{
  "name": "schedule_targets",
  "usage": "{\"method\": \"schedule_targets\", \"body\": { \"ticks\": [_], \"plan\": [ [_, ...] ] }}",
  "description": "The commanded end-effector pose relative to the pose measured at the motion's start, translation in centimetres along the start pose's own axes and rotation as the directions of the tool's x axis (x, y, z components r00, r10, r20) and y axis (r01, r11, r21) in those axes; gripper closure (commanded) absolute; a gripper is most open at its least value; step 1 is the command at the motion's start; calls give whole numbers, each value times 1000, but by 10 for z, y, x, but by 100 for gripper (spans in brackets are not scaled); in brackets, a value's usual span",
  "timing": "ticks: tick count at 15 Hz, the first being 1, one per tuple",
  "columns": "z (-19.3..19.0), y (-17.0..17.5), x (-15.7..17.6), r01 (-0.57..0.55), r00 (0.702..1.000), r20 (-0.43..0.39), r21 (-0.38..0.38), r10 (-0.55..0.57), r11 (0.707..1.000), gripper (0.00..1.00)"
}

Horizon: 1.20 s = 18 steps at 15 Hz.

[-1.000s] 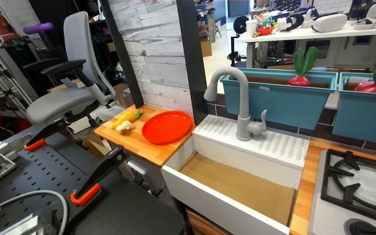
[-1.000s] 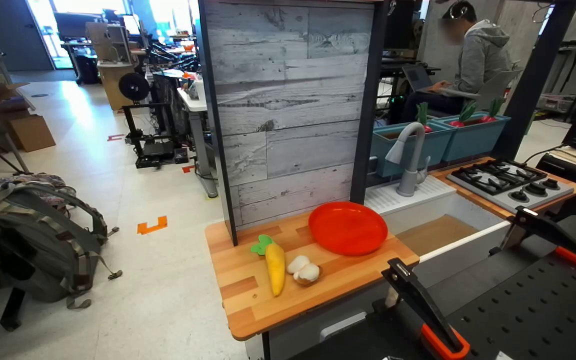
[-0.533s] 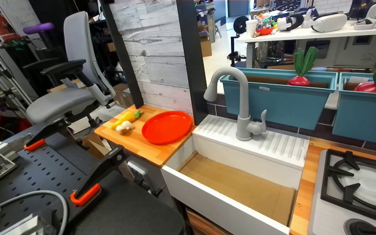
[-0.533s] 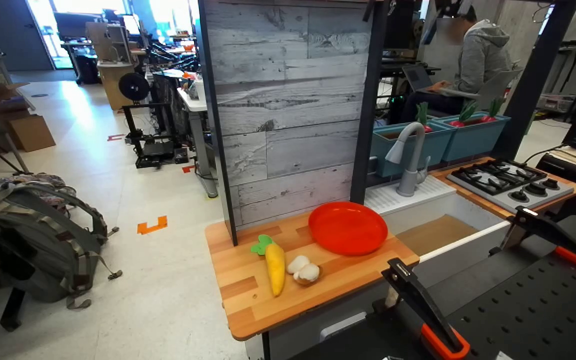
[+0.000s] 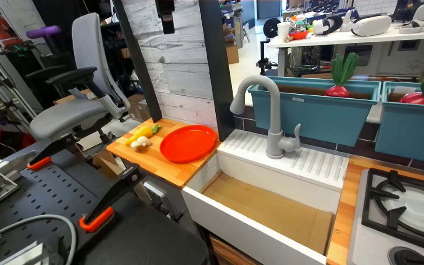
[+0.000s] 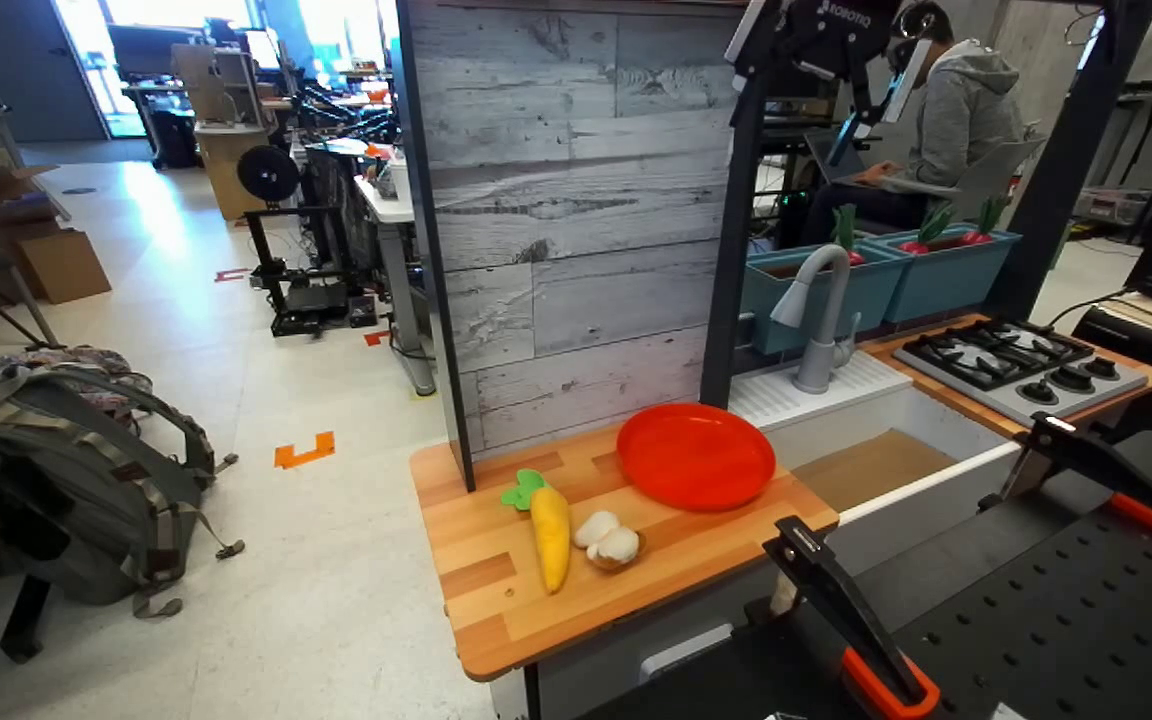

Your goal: Turn the tap nozzle to the right

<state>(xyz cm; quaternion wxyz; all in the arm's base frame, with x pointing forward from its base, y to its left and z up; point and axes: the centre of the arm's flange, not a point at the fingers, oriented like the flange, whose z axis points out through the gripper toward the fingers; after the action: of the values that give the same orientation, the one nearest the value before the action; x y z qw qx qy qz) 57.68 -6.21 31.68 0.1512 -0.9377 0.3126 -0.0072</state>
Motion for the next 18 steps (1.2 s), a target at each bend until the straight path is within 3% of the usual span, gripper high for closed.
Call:
{"method": "schedule_targets", "body": {
  "ticks": [1, 18],
  "plan": [
    [14, 15, 40, -19, 1000, 12, 30, 19, 999, 0],
    [66, 87, 114, -171, 985, 30, 10, 171, 985, 0]
  ]
}}
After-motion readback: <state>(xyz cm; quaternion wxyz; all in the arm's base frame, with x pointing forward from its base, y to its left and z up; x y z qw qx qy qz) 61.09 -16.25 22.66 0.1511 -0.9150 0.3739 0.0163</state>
